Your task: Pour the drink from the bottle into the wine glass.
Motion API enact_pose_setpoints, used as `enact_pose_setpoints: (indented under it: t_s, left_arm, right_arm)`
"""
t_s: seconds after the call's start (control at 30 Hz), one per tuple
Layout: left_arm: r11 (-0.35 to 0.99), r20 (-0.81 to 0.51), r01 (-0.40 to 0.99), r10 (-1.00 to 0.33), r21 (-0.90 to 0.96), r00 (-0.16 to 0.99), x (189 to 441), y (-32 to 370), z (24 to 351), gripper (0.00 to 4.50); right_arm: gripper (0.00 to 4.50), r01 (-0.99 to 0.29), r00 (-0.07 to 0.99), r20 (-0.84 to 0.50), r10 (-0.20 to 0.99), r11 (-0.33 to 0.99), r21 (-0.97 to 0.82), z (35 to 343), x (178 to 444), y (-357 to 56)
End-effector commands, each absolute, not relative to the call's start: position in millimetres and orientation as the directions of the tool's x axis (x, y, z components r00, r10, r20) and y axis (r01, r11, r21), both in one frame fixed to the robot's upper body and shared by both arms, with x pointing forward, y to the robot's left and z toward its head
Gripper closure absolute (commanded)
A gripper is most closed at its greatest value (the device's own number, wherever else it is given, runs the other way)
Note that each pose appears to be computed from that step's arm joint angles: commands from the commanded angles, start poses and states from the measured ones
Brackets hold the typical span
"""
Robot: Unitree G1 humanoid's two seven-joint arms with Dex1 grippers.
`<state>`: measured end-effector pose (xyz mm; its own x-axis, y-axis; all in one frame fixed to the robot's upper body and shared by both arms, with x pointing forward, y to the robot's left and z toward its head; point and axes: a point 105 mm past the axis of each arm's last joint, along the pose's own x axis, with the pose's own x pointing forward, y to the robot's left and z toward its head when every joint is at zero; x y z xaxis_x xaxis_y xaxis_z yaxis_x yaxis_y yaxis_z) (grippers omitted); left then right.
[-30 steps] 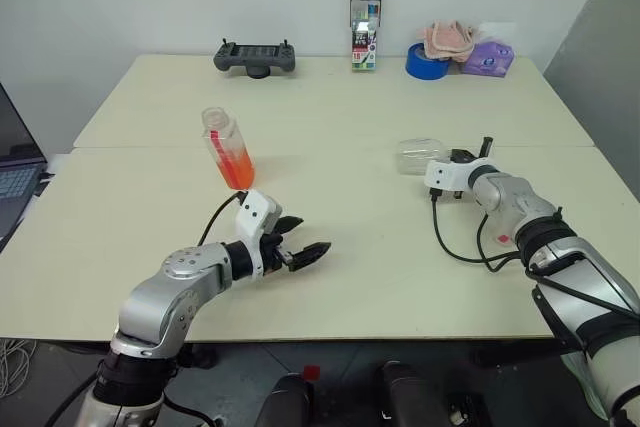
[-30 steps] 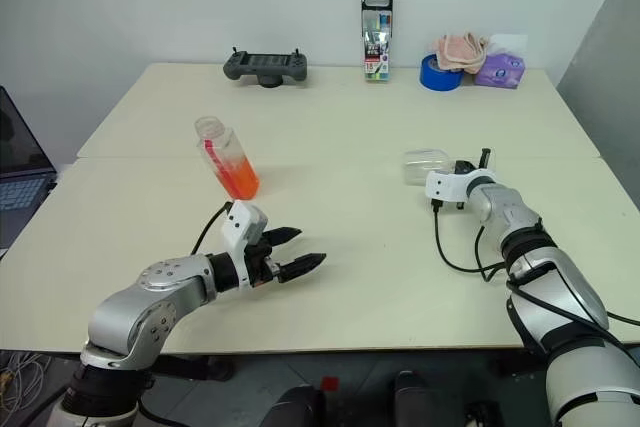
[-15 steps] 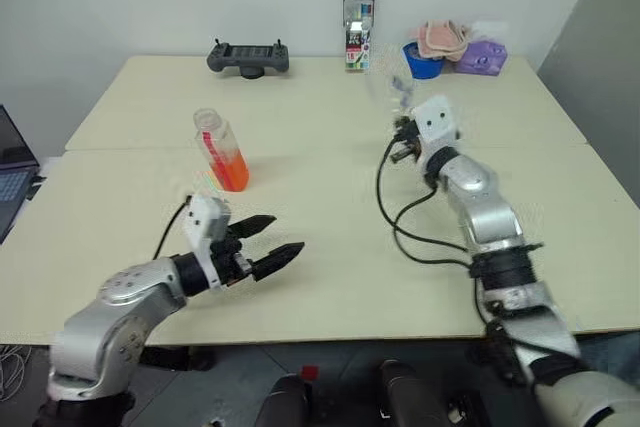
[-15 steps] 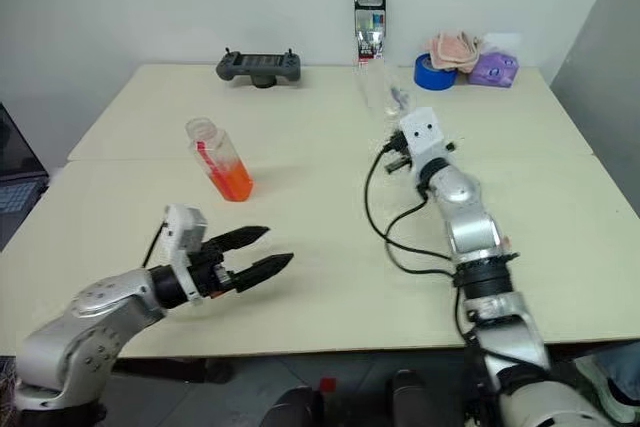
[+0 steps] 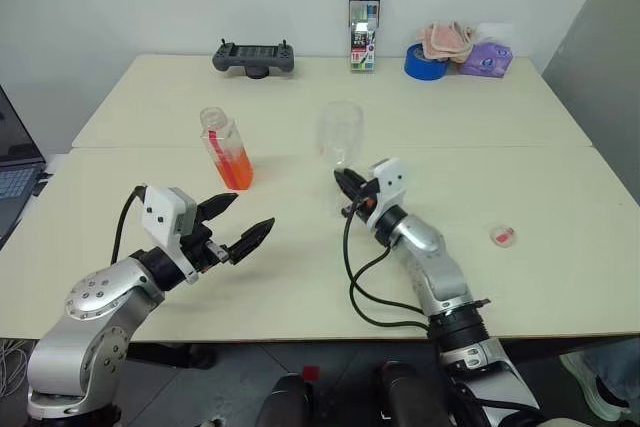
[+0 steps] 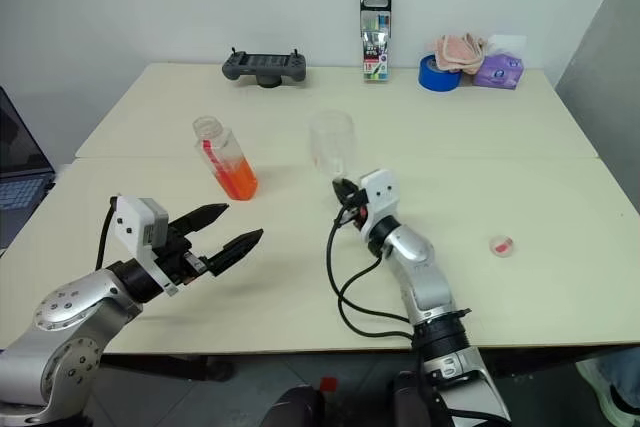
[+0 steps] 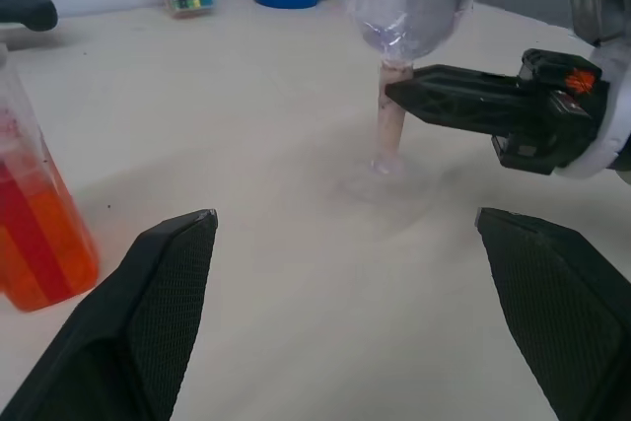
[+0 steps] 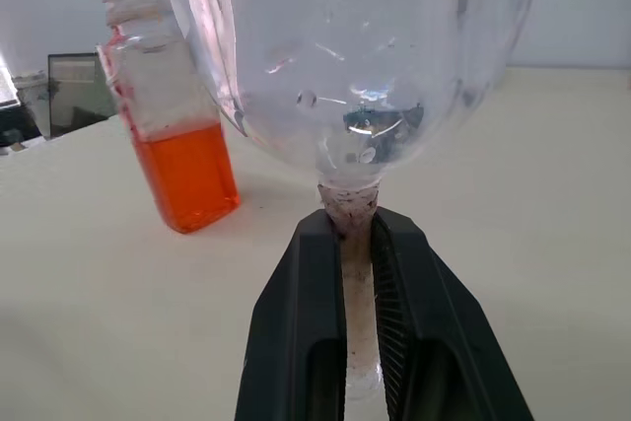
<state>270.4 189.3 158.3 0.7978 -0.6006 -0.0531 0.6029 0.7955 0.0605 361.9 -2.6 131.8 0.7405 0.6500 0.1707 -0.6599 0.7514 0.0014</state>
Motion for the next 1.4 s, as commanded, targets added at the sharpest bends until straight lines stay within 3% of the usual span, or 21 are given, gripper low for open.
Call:
enact_pose_setpoints:
  t_s: [0.03, 0.3, 0.57, 0.9, 1.0, 1.1, 1.17, 1.4]
  left_arm:
    - [0.786, -0.044, 0.612, -0.611, 0.093, 0.791, 268, 187, 163, 0.00]
    - [0.794, -0.050, 0.601, -0.599, 0.094, 0.799, 272, 187, 160, 0.00]
    - [0.821, -0.046, 0.558, -0.557, 0.121, 0.829, 283, 196, 161, 0.00]
    - [0.828, -0.036, 0.546, -0.546, 0.127, 0.837, 292, 201, 161, 0.00]
    - [0.840, -0.034, 0.527, -0.527, 0.126, 0.849, 293, 205, 160, 0.00]
    - [0.868, -0.013, 0.478, -0.481, 0.135, 0.877, 296, 213, 161, 0.00]
    - [0.913, 0.035, 0.373, -0.384, 0.168, 0.923, 301, 229, 164, 0.00]
    - [0.971, 0.116, 0.158, -0.180, 0.180, 0.977, 312, 275, 173, 0.00]
  right_arm:
    - [4.40, -0.659, 0.722, 0.217, 0.657, 0.749, -0.071, 138, 358, 4]
    - [4.40, -0.618, 0.757, 0.184, 0.627, 0.778, -0.111, 113, 361, -5]
    - [4.40, -0.670, 0.730, 0.102, 0.675, 0.738, -0.086, 99, 357, -4]
    - [0.90, -0.687, 0.717, 0.071, 0.693, 0.720, -0.096, 103, 359, -5]
    - [0.04, -0.698, 0.707, 0.061, 0.704, 0.710, -0.093, 104, 356, -8]
    - [0.04, -0.737, 0.665, 0.056, 0.745, 0.666, -0.113, 112, 344, -17]
    - [0.04, -0.785, 0.609, 0.028, 0.792, 0.608, -0.122, 123, 326, -34]
    - [0.04, -0.889, 0.457, -0.170, 0.873, 0.439, -0.129, 174, 270, -95]
